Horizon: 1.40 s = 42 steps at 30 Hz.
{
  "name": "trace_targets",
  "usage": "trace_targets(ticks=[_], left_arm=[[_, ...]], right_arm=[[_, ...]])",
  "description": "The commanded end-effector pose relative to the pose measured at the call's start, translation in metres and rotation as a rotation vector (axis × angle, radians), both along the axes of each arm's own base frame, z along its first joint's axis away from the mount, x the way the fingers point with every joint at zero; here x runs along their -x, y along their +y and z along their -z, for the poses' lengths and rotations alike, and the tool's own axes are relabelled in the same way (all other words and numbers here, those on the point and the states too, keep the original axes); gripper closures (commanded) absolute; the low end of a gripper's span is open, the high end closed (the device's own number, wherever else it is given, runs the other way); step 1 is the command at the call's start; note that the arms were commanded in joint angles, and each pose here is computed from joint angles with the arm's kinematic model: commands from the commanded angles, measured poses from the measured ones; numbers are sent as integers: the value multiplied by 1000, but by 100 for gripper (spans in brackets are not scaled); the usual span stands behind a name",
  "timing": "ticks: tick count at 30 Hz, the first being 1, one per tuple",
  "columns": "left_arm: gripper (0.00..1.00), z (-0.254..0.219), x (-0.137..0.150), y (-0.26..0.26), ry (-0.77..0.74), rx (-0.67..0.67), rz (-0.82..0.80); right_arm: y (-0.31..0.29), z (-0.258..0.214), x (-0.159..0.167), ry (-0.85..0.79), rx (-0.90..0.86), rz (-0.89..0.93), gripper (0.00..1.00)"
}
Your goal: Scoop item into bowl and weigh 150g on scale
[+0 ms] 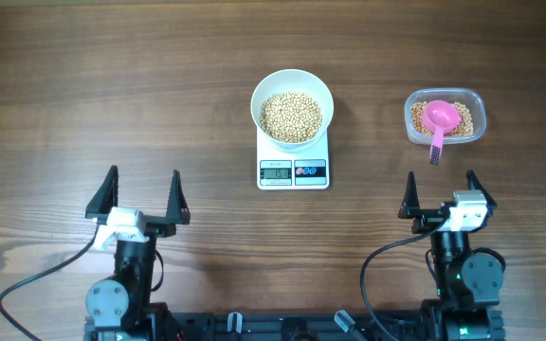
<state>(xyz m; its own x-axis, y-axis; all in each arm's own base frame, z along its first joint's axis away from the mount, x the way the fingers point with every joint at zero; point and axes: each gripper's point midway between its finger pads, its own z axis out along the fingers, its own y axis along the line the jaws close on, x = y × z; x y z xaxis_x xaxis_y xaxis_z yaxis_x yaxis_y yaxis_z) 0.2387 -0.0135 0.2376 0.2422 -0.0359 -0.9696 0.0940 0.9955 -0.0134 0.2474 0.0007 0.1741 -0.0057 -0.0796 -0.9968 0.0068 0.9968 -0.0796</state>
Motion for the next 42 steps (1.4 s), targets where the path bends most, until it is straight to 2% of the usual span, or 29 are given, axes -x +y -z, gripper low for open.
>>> trace_targets(ticks=[1, 7, 12, 19, 22, 27, 42], left_arm=[[0, 9, -2, 12, 25, -11, -70], [0, 20, -4, 27, 73, 64, -145], [0, 34, -6, 32, 130, 73, -170], [0, 53, -4, 51, 189, 324, -248], [0, 61, -5, 49, 222, 298, -246], [0, 80, -7, 31, 316, 176, -157], [0, 81, -7, 23, 323, 33, -108]], right_arm=[[3, -3, 1, -14, -11, -16, 0], [3, -3, 1, -14, -11, -16, 0], [3, -3, 1, -14, -11, -16, 0], [3, -3, 1, -14, -11, -16, 0], [3, -3, 1, -14, -11, -16, 0], [3, -3, 1, -14, -11, -16, 0], [3, -3, 1, -14, -11, -16, 0]])
